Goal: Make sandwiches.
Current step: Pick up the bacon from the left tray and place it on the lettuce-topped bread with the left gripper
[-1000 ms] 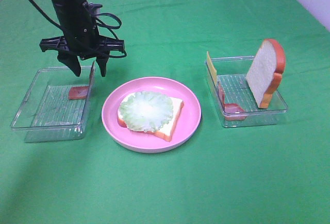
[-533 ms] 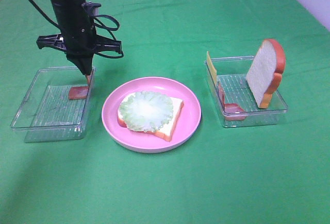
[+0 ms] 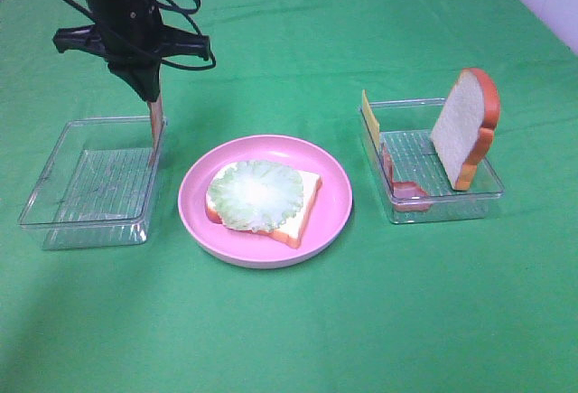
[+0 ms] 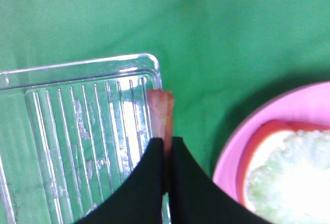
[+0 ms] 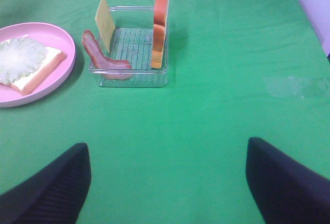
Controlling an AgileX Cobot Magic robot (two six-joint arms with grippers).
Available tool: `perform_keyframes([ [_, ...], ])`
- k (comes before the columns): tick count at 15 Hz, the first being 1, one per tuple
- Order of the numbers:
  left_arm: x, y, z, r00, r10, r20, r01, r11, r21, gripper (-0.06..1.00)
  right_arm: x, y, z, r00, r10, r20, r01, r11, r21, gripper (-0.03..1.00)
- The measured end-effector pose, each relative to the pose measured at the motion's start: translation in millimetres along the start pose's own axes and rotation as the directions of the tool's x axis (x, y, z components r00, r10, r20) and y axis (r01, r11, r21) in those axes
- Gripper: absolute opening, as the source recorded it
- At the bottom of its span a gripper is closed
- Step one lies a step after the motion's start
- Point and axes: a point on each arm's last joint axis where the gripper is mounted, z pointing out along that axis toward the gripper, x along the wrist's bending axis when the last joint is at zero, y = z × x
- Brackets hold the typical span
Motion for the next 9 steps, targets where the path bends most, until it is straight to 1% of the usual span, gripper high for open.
perform_keyframes([
  [1, -2.3, -0.1, -12.3, 0.999, 0.004, 0.035, -0.003, 1.000, -0.013, 0.00, 0.0, 0.0, 0.0, 1.000, 0.000, 0.000, 0.000, 1.000, 0.000, 0.78],
  [2, -8.2, -1.4, -34.9, 0.993, 0.012, 0.118, -0.009, 0.999, -0.033, 0.00, 0.0, 0.0, 0.0, 1.000, 0.000, 0.000, 0.000, 1.000, 0.000, 0.78],
  [3, -13.3, -3.4, -48.7, 0.982, 0.024, 0.187, -0.017, 0.999, -0.039, 0.00, 0.0, 0.0, 0.0, 1.000, 0.000, 0.000, 0.000, 1.000, 0.000, 0.78],
  [4, -18.9, -5.6, -57.9, 0.966, 0.037, 0.257, -0.028, 0.999, -0.037, 0.00, 0.0, 0.0, 0.0, 1.000, 0.000, 0.000, 0.000, 1.000, 0.000, 0.78],
  [5, -26.2, -7.8, -63.0, 0.939, 0.045, 0.341, -0.038, 0.999, -0.025, 0.00, 0.0, 0.0, 0.0, 1.000, 0.000, 0.000, 0.000, 1.000, 0.000, 0.78],
  [7, -41.2, -13.9, -68.6, 0.883, 0.093, 0.459, -0.100, 0.995, -0.009, 0.00, 0.0, 0.0, 0.0, 1.000, 0.000, 0.000, 0.000, 1.000, 0.000, 0.78],
  [8, -50.7, -17.2, -70.5, 0.862, 0.119, 0.493, -0.128, 0.992, -0.015, 0.00, 0.0, 0.0, 0.0, 1.000, 0.000, 0.000, 0.000, 1.000, 0.000, 0.78],
  [9, -55.9, -19.4, -71.2, 0.855, 0.131, 0.502, -0.142, 0.990, -0.016, 0.00, 0.0, 0.0, 0.0, 1.000, 0.000, 0.000, 0.000, 1.000, 0.000, 0.78],
])
